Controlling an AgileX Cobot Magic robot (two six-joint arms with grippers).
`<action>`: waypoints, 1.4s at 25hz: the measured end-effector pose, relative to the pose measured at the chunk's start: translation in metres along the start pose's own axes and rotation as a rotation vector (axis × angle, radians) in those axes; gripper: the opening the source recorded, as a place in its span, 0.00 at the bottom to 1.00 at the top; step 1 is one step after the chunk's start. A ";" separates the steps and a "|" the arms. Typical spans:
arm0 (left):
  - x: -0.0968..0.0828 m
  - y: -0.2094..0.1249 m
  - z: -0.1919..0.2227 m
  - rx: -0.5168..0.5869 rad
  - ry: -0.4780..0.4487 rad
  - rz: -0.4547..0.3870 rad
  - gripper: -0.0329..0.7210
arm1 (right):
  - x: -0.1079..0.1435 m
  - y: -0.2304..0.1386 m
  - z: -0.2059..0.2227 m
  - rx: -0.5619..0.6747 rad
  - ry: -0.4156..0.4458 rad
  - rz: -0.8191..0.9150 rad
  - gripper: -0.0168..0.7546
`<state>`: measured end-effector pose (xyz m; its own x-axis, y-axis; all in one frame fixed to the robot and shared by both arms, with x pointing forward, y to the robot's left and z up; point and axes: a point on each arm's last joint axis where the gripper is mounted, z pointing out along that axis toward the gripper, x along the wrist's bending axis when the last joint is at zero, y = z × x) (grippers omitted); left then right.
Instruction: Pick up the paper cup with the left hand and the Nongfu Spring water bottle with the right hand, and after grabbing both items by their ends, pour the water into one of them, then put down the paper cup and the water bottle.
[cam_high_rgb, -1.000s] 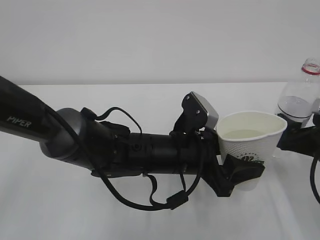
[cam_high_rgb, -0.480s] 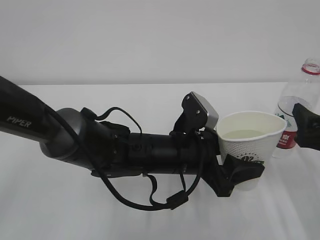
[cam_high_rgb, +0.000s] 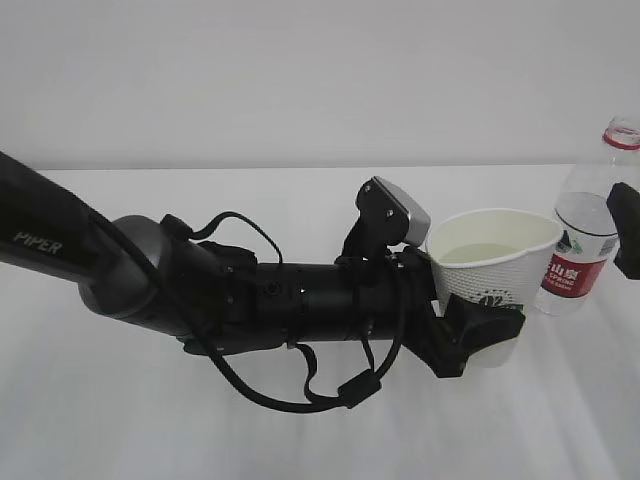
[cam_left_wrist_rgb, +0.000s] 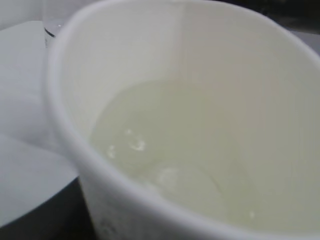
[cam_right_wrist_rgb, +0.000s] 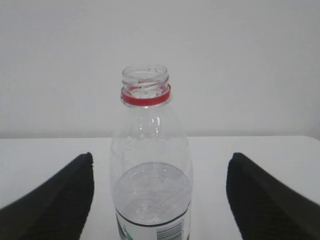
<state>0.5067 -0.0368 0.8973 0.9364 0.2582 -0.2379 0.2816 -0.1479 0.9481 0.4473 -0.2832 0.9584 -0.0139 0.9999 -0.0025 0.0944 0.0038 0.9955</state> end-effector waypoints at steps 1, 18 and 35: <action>0.002 0.000 -0.001 -0.003 0.007 -0.004 0.69 | 0.000 0.001 -0.001 -0.007 0.002 0.000 0.83; 0.073 0.012 -0.045 -0.091 0.174 -0.046 0.69 | 0.002 -0.003 -0.001 0.044 0.029 -0.012 0.81; 0.109 0.015 -0.086 -0.140 0.197 -0.015 0.69 | 0.003 -0.003 -0.001 0.047 0.030 -0.013 0.79</action>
<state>0.5953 0.0708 0.9034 0.8694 0.4428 -0.2191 0.2505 -0.0128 0.9680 0.4459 -0.2806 0.9554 -0.0452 0.9989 -0.0115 0.1412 0.0178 0.9898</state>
